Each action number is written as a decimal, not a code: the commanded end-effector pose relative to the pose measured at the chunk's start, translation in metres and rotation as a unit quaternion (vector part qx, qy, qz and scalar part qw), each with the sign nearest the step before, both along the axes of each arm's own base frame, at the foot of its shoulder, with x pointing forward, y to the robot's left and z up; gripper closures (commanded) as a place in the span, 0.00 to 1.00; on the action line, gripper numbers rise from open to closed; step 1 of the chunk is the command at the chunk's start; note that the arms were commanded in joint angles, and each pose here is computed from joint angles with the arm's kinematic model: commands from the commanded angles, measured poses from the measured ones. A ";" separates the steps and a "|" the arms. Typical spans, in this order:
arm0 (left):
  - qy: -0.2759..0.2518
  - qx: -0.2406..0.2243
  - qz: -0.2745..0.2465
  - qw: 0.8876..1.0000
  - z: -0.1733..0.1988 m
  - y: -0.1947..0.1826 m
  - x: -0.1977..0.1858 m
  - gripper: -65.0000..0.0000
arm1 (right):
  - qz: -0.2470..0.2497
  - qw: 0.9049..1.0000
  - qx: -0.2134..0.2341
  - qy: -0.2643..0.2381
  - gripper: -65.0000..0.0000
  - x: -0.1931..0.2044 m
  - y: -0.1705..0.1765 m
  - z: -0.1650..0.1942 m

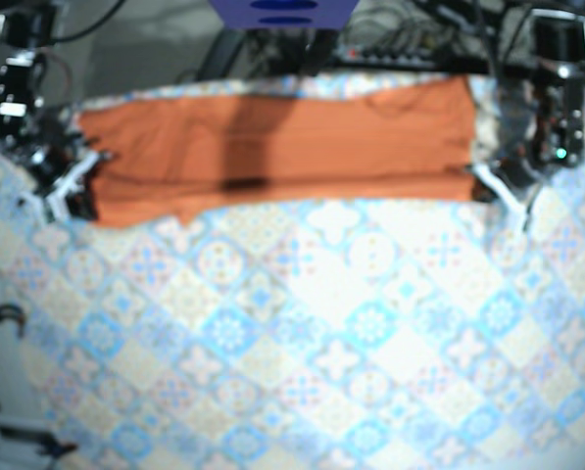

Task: Fold the T-shirt properly
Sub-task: 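Lay the folded half over the shirt edge by the arms with both grippers, then open both grippers to release the ends of the orange strip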

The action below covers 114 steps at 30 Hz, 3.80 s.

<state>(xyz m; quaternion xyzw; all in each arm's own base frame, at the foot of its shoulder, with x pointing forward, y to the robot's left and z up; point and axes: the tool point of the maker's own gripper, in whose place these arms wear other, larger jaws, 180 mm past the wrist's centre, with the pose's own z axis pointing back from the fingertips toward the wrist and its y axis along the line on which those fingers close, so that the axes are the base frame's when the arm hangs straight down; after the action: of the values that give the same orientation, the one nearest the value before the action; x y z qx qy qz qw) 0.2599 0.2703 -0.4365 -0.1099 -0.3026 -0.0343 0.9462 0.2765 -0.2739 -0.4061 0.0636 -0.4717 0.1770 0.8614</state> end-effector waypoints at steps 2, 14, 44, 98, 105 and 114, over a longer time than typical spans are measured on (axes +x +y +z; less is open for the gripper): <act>-0.018 0.013 -0.001 1.000 0.012 0.012 0.006 1.00 | -0.003 1.000 -0.002 -0.030 1.00 0.011 -0.008 0.018; -0.017 0.015 -0.004 1.000 0.009 0.013 0.000 1.00 | -0.001 1.000 -0.004 -0.006 1.00 -0.009 -0.007 0.006; -0.021 0.014 -0.037 0.999 0.016 -0.006 -0.018 1.00 | 0.010 1.000 -0.018 -0.002 1.00 -0.033 -0.005 0.011; -0.004 0.040 -0.049 0.998 0.007 -0.003 -0.030 1.00 | 0.016 0.997 -0.020 0.074 1.00 -0.099 -0.002 -0.019; -0.005 0.034 -0.047 0.998 0.006 -0.006 -0.030 1.00 | 0.031 0.994 -0.001 0.105 1.00 -0.107 0.014 -0.042; -0.005 0.030 -0.046 0.998 0.005 -0.008 -0.030 1.00 | 0.042 0.995 0.005 0.092 0.91 -0.093 0.024 -0.040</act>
<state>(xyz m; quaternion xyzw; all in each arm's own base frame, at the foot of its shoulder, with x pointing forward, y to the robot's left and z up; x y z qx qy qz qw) 0.2214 0.2577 -0.4419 -0.0976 -0.2841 -0.0822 0.9503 0.1716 -0.2461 -0.4578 0.1053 -0.3645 0.2029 0.9027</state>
